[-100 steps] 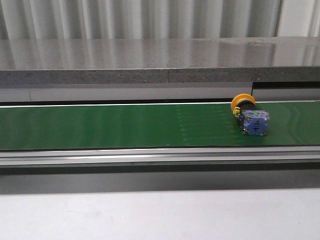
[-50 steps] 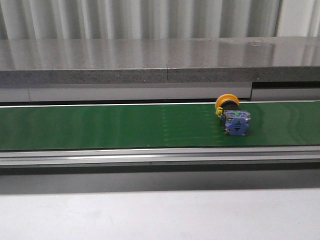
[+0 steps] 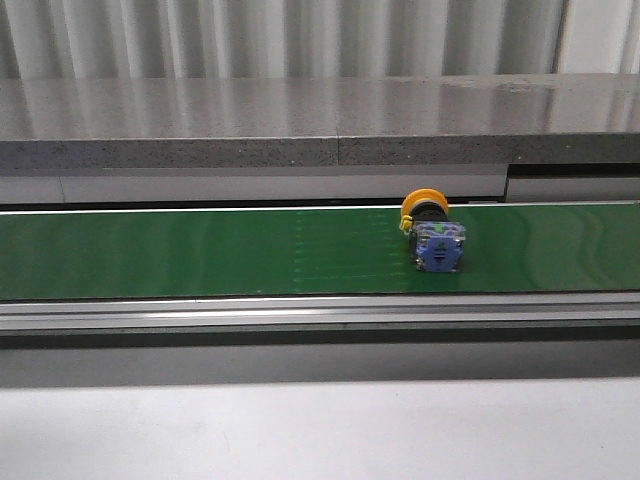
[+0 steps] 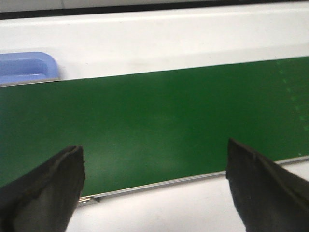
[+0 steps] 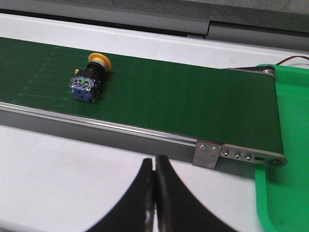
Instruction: Move button from right to left
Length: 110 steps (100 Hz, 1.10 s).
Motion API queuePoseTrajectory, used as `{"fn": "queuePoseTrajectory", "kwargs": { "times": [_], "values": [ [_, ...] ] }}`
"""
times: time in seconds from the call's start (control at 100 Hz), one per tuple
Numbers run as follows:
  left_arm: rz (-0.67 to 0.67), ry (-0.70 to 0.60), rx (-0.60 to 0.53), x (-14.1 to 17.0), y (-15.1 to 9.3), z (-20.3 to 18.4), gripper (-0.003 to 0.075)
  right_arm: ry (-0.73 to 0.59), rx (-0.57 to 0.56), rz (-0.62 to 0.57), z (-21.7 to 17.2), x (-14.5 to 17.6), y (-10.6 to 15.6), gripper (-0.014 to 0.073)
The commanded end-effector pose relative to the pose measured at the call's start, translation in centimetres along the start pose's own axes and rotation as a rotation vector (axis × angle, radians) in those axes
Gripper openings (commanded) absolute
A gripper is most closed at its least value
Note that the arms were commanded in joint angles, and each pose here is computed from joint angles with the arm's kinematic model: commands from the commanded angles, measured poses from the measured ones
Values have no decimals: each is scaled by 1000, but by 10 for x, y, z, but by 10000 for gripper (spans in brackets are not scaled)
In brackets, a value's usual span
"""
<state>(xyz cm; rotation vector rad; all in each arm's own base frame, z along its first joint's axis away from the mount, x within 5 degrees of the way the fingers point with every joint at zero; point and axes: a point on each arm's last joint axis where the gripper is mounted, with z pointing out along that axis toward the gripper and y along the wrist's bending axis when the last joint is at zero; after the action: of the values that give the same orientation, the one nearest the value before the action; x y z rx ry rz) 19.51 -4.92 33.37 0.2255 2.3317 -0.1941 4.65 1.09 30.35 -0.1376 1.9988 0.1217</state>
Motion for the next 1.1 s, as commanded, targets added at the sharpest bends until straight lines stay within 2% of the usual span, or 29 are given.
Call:
{"fn": "queuePoseTrajectory", "kwargs": {
  "times": [0.0,0.42,0.66,0.87,1.09],
  "values": [
    [6,-27,56,-24,-15,5,584,-89,7,-10,-3,-13,0,-66],
    [57,164,204,-65,-99,72,584,-89,7,-10,-3,-13,0,-66],
    [64,253,260,-71,-152,105,584,-89,7,-10,-3,-13,0,-66],
    [6,321,291,-72,-178,134,584,-89,7,-10,-3,-13,0,-66],
    [-17,390,291,-72,-191,157,584,-89,7,-10,-3,-13,0,-66]
  ]
}}
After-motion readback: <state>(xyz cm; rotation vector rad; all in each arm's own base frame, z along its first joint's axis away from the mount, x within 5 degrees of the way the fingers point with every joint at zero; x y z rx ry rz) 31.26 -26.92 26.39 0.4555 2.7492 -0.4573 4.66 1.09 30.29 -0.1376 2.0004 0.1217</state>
